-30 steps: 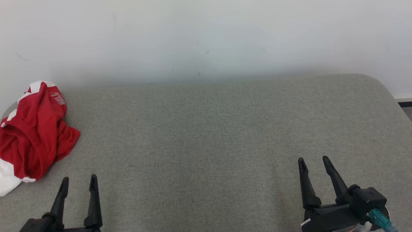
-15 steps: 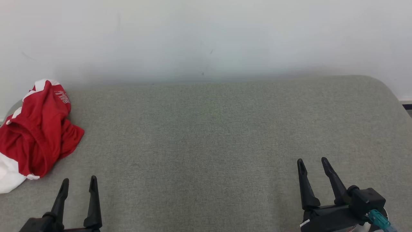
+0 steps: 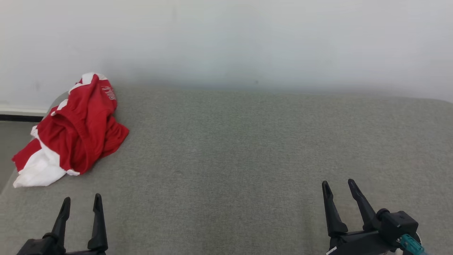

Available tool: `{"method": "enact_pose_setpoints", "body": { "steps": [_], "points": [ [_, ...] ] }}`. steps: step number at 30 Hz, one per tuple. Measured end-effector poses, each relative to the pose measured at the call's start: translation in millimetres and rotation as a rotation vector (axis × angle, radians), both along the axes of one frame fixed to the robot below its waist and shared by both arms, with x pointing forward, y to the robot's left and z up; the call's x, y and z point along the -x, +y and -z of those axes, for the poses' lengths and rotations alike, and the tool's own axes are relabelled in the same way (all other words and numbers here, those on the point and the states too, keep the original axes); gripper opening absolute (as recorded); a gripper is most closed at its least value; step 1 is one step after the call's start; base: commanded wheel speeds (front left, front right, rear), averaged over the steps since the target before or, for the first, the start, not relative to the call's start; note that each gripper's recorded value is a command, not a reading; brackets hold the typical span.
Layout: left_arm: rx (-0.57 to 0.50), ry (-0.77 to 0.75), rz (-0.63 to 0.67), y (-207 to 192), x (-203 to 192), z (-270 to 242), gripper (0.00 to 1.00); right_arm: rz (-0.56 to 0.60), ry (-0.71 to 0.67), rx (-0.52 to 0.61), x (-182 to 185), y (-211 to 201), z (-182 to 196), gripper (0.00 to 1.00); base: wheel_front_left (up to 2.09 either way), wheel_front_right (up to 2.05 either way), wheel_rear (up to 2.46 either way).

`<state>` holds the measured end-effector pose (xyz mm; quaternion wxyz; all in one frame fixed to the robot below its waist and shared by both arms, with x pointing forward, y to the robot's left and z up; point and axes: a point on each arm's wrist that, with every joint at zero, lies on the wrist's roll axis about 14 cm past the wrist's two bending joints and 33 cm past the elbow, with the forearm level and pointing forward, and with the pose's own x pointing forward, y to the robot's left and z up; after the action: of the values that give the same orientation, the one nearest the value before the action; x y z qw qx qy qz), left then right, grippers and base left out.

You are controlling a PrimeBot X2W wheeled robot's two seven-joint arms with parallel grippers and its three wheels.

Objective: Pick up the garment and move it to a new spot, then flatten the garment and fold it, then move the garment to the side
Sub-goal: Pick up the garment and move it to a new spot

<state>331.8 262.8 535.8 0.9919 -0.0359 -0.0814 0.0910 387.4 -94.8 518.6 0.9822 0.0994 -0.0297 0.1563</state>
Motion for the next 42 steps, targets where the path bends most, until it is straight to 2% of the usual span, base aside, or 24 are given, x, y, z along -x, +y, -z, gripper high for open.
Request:
{"method": "enact_pose_setpoints", "body": {
  "steps": [14,27,42],
  "points": [
    [-0.002,0.021,-0.220,58.7,59.9,4.9,1.00,-0.207,0.022,-0.001,-9.6,73.4,7.1,1.00,0.00,0.00,0.00],
    [0.001,0.038,-0.429,100.8,125.7,9.2,1.00,-0.399,0.032,0.001,-3.8,141.1,9.6,1.00,0.00,0.00,0.00],
    [0.011,0.041,-0.484,107.8,138.0,11.2,1.00,-0.443,0.042,0.000,-6.0,155.1,13.2,1.00,0.00,0.00,0.00]
  ]
}}
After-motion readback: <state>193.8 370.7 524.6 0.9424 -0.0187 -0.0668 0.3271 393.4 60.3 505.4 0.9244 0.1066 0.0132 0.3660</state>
